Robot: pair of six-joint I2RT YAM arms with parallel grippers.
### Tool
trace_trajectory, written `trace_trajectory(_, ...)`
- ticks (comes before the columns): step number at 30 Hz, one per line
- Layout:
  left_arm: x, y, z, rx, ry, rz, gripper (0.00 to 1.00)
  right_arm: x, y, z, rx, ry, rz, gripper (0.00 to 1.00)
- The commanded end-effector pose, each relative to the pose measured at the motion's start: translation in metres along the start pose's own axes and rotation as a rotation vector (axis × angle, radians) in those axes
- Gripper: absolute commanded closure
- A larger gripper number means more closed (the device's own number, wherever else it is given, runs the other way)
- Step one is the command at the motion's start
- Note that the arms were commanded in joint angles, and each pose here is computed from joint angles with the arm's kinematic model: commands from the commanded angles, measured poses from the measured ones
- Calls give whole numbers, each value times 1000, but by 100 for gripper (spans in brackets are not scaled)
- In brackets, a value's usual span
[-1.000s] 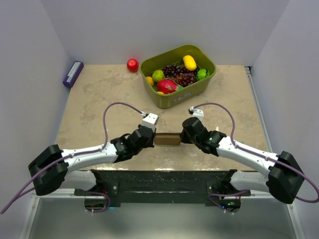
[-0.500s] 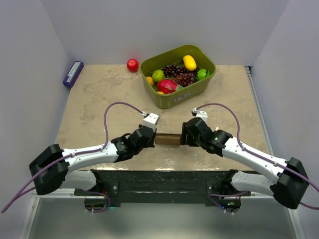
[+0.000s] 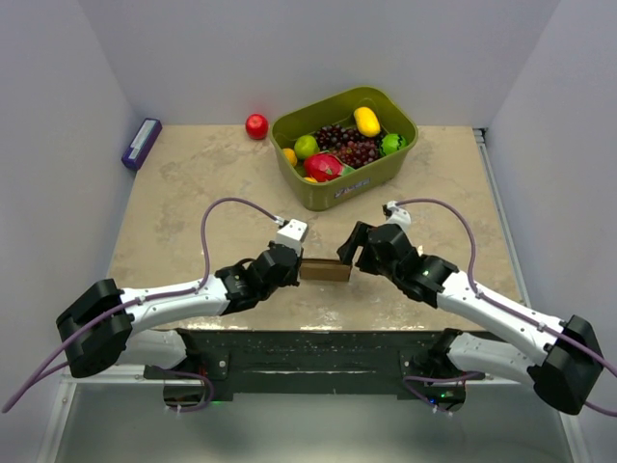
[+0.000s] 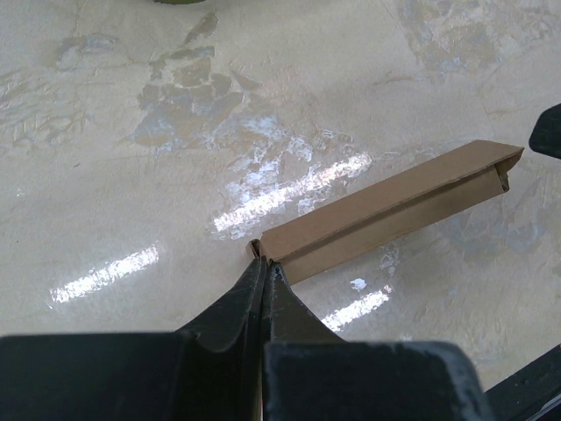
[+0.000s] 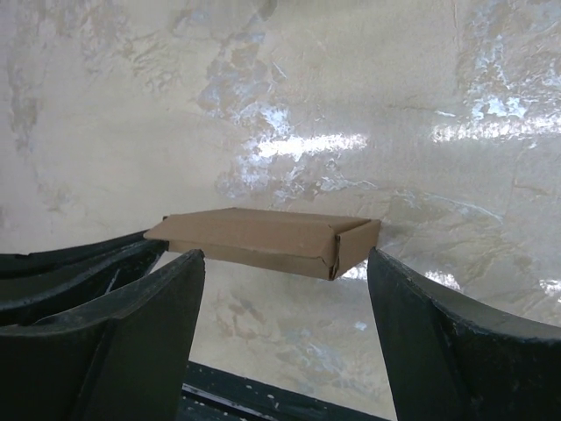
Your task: Fold the paper box
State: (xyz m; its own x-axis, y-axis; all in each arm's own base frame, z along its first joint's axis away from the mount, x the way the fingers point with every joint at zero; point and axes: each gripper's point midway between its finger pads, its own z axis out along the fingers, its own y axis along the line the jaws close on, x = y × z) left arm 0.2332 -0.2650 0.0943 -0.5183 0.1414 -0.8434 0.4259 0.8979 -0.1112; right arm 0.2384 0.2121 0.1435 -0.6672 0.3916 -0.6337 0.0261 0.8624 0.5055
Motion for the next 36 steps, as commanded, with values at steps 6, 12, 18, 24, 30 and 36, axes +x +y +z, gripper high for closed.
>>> trace_trajectory(6,31,7,-1,-26,113,53,100,8,-2,16,-7,-16,107,25)
trace_trajectory(12,30,5,0,-21,110,53,100,18,-15,21,23,-8,119,26)
trace_trajectory(18,31,5,-1,-22,114,56,100,21,-21,24,41,-9,116,28)
trace_trajectory(24,31,5,-1,-21,114,58,100,27,-27,25,47,-5,129,29)
trace_trajectory(30,31,3,-2,-16,111,61,100,31,-31,25,54,1,136,34)
trace_trajectory(36,32,4,-2,-20,112,66,100,25,-23,20,21,-8,154,33)
